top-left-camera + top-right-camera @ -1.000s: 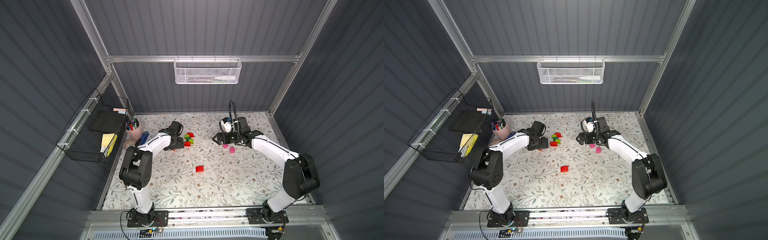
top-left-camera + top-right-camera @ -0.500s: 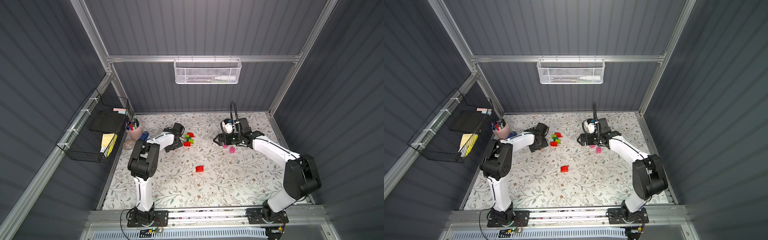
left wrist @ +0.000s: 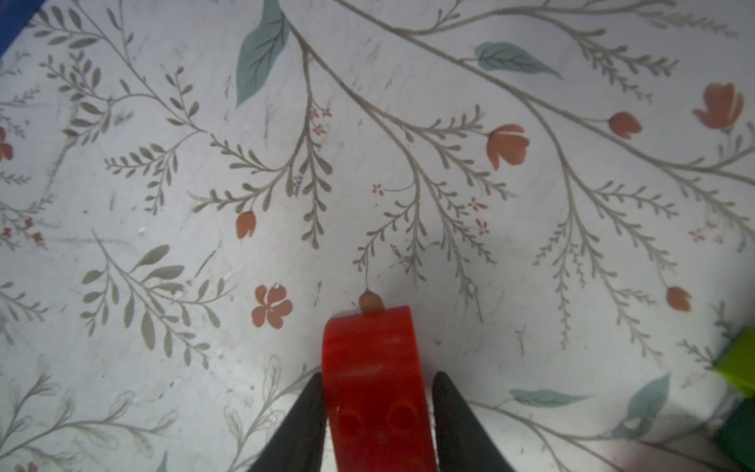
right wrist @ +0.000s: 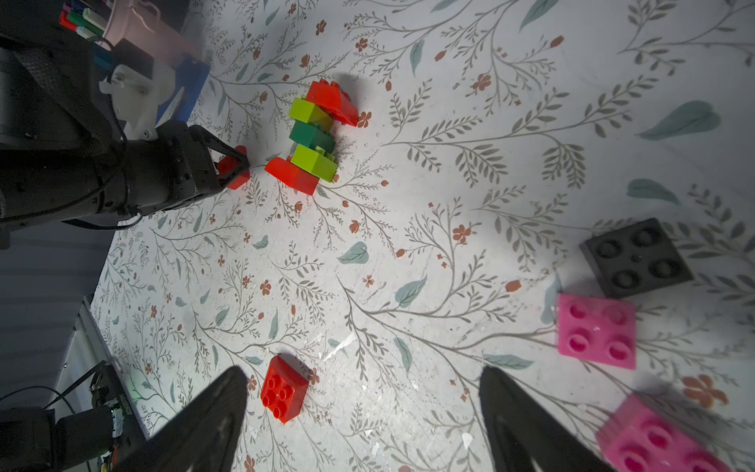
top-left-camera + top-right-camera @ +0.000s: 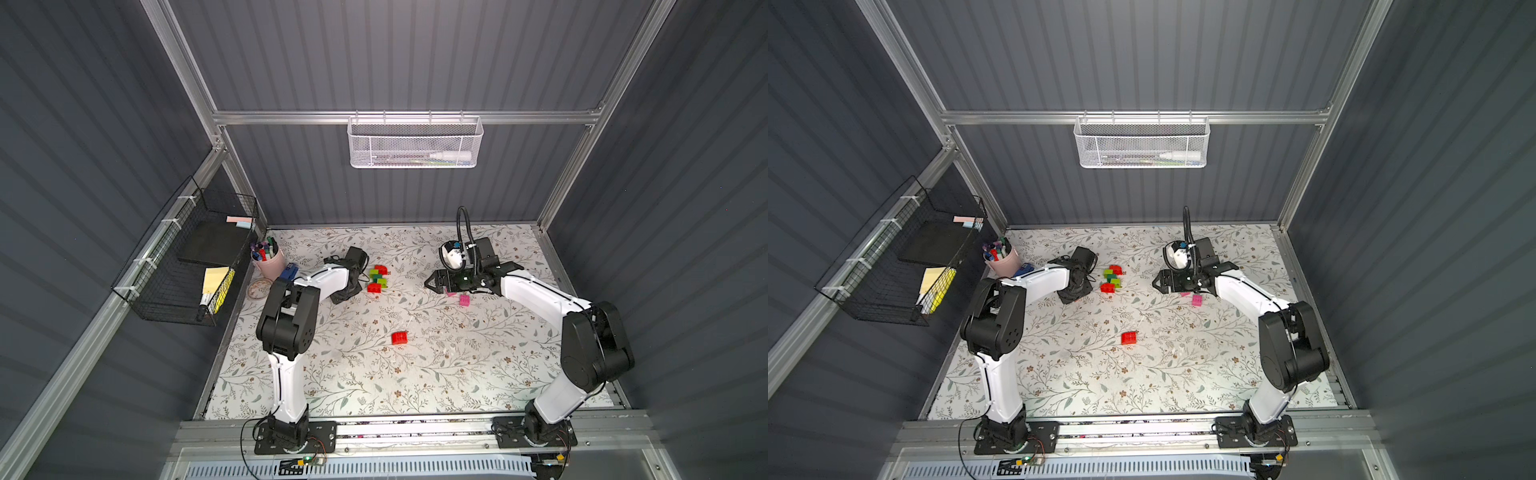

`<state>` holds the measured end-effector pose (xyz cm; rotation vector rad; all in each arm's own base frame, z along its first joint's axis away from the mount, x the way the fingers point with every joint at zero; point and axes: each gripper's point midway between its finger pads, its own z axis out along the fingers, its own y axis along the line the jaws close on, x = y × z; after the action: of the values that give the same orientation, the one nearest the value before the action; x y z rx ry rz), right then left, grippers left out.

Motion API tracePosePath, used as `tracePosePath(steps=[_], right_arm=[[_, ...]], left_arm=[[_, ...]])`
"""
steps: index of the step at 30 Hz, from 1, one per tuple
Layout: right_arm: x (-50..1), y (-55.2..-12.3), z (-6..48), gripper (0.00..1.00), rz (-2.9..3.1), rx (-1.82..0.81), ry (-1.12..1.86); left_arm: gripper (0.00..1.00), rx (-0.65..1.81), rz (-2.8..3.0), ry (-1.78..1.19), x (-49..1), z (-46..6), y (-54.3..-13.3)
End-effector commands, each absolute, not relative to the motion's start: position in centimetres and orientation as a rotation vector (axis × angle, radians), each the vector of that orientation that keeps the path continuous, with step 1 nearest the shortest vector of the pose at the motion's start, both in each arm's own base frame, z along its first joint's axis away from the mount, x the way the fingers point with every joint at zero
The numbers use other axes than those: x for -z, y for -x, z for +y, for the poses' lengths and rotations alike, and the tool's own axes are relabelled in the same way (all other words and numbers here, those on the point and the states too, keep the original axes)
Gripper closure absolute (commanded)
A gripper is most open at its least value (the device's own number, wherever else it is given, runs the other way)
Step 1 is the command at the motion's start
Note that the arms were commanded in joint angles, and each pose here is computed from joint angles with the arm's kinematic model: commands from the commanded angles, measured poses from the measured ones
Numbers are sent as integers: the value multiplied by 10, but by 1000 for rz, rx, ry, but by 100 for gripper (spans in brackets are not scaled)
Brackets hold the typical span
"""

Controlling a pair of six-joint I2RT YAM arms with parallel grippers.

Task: Assemble the letter s with lego
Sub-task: Move the lego brick at the center of the board.

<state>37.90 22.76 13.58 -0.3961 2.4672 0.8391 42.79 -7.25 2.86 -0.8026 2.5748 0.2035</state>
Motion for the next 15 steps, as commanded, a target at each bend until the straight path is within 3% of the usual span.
tracePosePath(steps=[1,4,15], right_arm=[[-141,-380,229,9,2455,-861,414],[-142,-379,227,9,2458,-861,415],[-146,-378,207,9,2454,-836,384]], left_arm=[[62,-256,2566,828,-33,-66,-422],[68,-249,2565,833,-37,-65,-418],[68,-153,2558,939,-55,-87,-364]])
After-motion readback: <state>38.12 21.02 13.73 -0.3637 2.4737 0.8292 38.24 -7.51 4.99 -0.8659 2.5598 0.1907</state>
